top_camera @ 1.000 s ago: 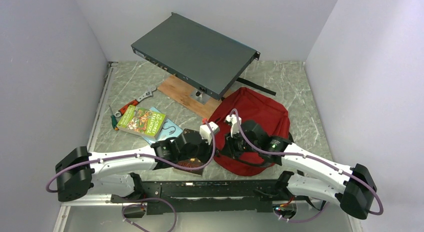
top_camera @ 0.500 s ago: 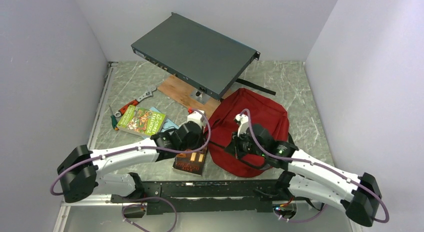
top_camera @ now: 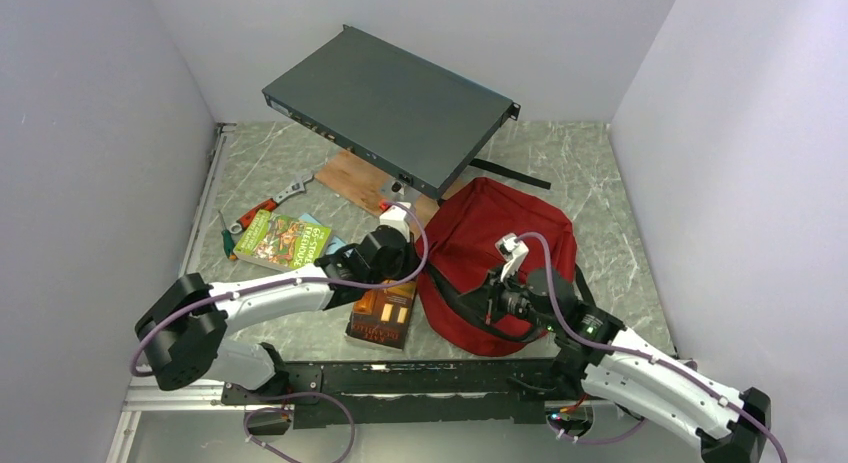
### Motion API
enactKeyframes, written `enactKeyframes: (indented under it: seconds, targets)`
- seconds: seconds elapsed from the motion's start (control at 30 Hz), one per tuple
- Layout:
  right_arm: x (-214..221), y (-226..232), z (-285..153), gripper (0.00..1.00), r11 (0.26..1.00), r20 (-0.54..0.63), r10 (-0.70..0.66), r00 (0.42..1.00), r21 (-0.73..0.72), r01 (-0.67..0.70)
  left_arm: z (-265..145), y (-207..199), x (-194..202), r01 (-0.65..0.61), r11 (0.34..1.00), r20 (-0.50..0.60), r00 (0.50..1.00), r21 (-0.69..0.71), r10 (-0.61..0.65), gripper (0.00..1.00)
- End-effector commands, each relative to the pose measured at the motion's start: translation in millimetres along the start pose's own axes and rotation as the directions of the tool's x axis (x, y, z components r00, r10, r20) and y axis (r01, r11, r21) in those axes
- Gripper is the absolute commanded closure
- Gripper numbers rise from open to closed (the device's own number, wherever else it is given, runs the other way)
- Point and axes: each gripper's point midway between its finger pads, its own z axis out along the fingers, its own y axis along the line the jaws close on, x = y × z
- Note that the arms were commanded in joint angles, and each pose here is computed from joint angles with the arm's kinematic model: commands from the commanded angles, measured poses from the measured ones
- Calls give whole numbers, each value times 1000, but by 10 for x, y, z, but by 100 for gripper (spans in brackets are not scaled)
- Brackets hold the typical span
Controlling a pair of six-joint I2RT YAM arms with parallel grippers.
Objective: Pack the student bag
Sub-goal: Unzip the student bag at the center of the board.
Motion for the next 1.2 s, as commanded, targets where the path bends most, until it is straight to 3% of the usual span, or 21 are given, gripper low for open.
enactKeyframes:
  seconds: [0.0,0.1,0.2,0.27,0.43,0.7,0.87,1.03,1.17]
  targets:
    - [-131,459,-239,100,968,70,-75,995,-234,89,196,396,-361,21,990,177,984,-140,4,100]
    - [-534,478,-464,100,976,251,-70,965,-183,118,246,522,-278,69,986,162,986,-149,-44,100]
    - [-899,421,-754,100,987,448,-28,894,-132,97,265,637,-229,100,983,139,987,-153,-79,100]
    - [-983,444,-832,100,985,496,-18,868,-142,101,299,649,-231,99,985,130,988,-139,-81,100]
    - [-994,693,-800,100,962,439,-55,897,-217,166,402,654,-227,96,984,77,993,-150,-85,100]
    - [-928,1125,-768,100,875,351,-166,921,-378,302,444,888,-278,124,960,107,989,-252,-100,100]
    - [-969,874,-619,100,939,322,-151,935,-247,237,326,757,-258,101,985,90,992,-136,-89,100]
    - [-997,351,-396,100,991,281,-132,951,26,130,-29,588,-206,102,995,114,988,11,-102,64]
    - [-1014,241,-333,100,990,286,-131,949,82,112,-371,570,-130,91,993,123,987,68,-99,39]
